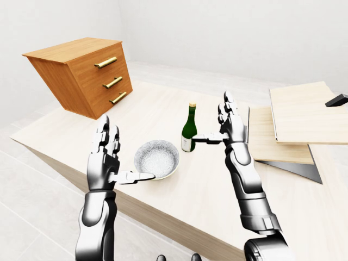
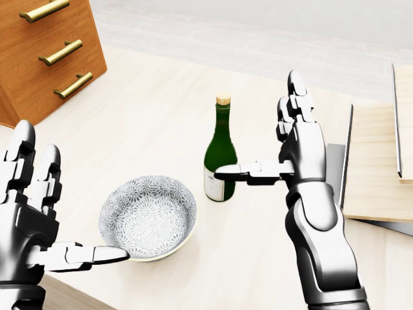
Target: Put the wine bottle on the wine rack.
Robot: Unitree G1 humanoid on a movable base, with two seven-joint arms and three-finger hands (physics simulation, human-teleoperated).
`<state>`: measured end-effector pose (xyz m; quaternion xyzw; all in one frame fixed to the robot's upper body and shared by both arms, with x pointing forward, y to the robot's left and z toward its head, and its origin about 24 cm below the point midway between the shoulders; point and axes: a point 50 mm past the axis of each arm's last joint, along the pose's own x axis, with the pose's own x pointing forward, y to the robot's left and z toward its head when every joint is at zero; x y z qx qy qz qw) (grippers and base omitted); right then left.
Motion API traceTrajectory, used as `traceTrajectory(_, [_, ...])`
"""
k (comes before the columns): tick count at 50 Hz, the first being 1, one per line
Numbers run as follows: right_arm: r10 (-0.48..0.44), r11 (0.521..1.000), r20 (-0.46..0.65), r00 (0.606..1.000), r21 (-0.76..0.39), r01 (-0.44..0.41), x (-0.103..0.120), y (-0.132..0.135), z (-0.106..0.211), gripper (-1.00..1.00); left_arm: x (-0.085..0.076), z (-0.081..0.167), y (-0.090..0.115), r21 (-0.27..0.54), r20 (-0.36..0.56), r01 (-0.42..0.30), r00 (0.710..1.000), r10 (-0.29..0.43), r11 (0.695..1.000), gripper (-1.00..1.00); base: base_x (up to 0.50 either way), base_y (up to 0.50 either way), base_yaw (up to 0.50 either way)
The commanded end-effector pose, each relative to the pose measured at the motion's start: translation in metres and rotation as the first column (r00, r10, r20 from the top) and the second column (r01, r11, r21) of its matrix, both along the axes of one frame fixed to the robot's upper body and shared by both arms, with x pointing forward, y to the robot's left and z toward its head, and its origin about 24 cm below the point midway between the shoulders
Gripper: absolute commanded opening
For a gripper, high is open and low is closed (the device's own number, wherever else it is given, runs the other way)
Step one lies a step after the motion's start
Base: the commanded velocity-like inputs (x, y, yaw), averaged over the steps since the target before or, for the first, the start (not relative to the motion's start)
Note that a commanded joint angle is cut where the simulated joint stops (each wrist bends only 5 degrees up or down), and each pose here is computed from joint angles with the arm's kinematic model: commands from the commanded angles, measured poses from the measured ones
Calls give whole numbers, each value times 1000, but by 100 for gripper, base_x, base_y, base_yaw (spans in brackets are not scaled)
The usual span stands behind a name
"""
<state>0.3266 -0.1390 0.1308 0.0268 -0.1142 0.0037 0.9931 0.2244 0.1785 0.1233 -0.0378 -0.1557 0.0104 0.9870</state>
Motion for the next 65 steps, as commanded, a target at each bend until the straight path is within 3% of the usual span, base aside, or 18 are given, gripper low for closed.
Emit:
traceTrajectory(1, [-35, 999, -17, 999, -10, 34, 17, 4, 6, 100, 1, -3, 5, -5, -11, -16, 1000, 16, 1000, 100, 0, 0, 0])
traceTrajectory(27, [-43, 998, -86, 995, -50, 39, 41, 16, 6, 100, 2, -5, 7, 4, -25, -31, 999, 31, 1000, 100, 0, 0, 0])
traceTrajectory(42, [-53, 997, -294, 954, -65, 35, 62, 17, -24, 100, -3, 0, 8, 2, 0, -34, 999, 34, 999, 100, 0, 0, 0])
traceTrajectory(65, [-23, 997, -296, 955, -82, -2, 74, 30, -16, 100, 2, -4, 10, 3, -19, -39, 999, 39, 999, 100, 0, 0, 0])
